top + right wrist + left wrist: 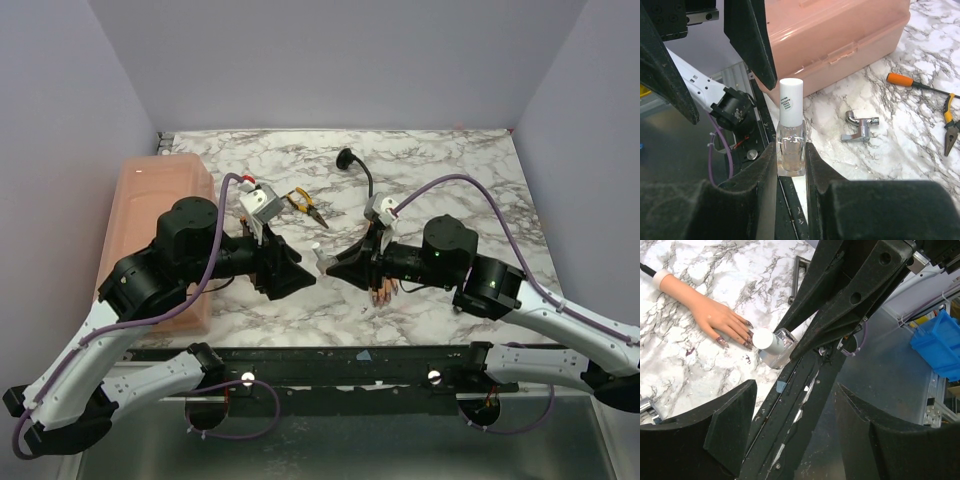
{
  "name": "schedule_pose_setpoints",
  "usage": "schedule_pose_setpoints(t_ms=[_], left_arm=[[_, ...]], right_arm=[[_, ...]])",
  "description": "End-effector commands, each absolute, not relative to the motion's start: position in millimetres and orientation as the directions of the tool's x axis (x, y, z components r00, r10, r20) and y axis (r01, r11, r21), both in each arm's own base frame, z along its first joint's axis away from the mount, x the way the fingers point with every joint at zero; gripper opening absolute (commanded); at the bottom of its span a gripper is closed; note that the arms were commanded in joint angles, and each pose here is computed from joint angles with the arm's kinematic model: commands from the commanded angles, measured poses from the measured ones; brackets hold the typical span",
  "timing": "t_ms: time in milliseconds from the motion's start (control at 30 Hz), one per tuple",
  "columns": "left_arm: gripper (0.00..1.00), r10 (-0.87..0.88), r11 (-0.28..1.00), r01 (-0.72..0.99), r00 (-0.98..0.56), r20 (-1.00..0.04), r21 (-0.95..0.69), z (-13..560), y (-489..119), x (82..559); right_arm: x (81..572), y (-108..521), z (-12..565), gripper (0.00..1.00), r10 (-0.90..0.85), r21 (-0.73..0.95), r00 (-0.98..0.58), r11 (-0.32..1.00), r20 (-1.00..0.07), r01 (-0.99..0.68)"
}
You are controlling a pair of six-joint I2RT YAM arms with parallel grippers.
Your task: Paint the nails
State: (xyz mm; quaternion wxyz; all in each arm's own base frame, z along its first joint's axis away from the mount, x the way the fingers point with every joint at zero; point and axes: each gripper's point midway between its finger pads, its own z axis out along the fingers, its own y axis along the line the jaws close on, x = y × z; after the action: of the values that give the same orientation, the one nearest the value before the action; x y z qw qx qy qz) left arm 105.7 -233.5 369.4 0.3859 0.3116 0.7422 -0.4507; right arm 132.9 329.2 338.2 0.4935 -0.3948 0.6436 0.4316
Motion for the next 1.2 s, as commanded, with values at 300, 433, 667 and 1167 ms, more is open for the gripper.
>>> schedule_pose_setpoints(t_ms=[300,433,667,1167], left_arm=[[0.64,0.077,0.487,0.766,-0.515,-0.854,-0.419,368.8,-215.2,108.8],[0.64,0.082,0.499,0.764,-0.511,-0.855,-0.409,369.8,-211.5,108.7],[0.63,0.064,0.541,0.747,-0.494,-0.867,-0.386,376.4,-204.0,116.2],[0.53,0.075,0.557,0.716,-0.547,-0.834,-0.421,407.6,-216.3,135.7]], right_arm=[[140.2,324.7,339.3,0.00,-0.007,0.226,-0.246,0.371,-0.969,-0.901],[141.6,329.8,333.7,0.00,-0.012,0.222,-0.243,0.366,-0.970,-0.904],[145.3,334.5,329.3,0.00,-0.041,0.176,-0.204,0.360,-0.978,-0.916],[137.1,338.7,331.2,0.00,-0.108,0.061,-0.094,0.273,-0.990,-0.960]])
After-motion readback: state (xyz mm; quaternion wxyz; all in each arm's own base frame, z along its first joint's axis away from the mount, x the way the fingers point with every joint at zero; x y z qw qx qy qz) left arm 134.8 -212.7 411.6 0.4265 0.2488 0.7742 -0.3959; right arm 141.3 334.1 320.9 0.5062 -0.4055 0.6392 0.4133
